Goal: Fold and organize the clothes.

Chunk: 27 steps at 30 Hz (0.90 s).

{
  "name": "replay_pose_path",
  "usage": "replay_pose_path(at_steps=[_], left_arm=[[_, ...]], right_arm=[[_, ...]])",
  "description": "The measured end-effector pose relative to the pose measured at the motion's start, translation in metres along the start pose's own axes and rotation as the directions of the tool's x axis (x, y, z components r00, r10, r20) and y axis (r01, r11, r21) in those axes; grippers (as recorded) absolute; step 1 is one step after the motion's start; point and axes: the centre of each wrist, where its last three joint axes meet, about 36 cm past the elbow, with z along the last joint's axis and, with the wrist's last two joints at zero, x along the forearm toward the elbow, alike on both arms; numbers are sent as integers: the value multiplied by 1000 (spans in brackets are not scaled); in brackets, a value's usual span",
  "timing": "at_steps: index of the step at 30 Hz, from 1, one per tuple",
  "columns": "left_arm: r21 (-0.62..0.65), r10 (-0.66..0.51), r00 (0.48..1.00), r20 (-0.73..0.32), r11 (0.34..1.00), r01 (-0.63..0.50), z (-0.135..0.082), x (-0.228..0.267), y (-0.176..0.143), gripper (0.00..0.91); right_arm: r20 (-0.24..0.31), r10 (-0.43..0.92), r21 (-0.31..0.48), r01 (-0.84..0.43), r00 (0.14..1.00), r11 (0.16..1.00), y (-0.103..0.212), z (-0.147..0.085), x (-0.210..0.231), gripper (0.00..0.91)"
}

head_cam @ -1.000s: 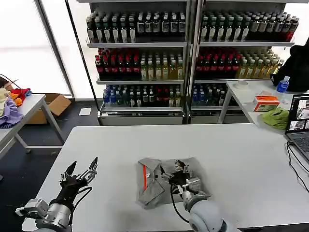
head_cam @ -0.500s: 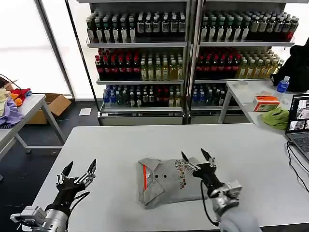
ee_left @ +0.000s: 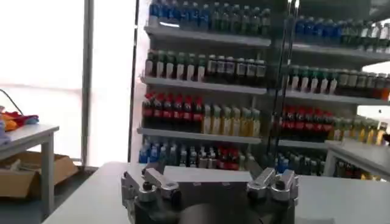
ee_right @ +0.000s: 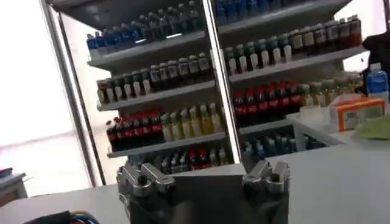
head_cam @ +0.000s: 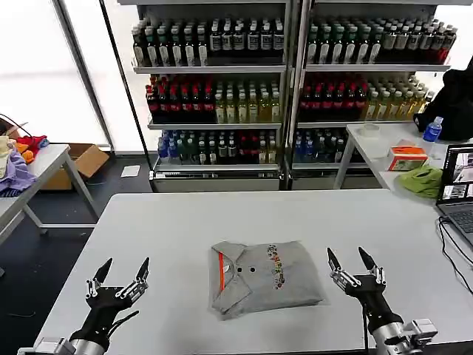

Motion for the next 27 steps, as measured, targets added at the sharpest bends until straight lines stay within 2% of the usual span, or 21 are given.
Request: replay_pose_path(at_steps=[11, 27], left_arm=[[-22, 6, 1000, 1, 1000, -6, 7, 7, -1, 907], [-82, 63, 998, -7, 995, -64, 10, 15, -3, 907]], right_arm=[[-12, -36, 42, 36, 999, 998, 4, 7, 25, 907], [-20, -89, 127, 90, 996, 988, 5, 8, 35, 907]])
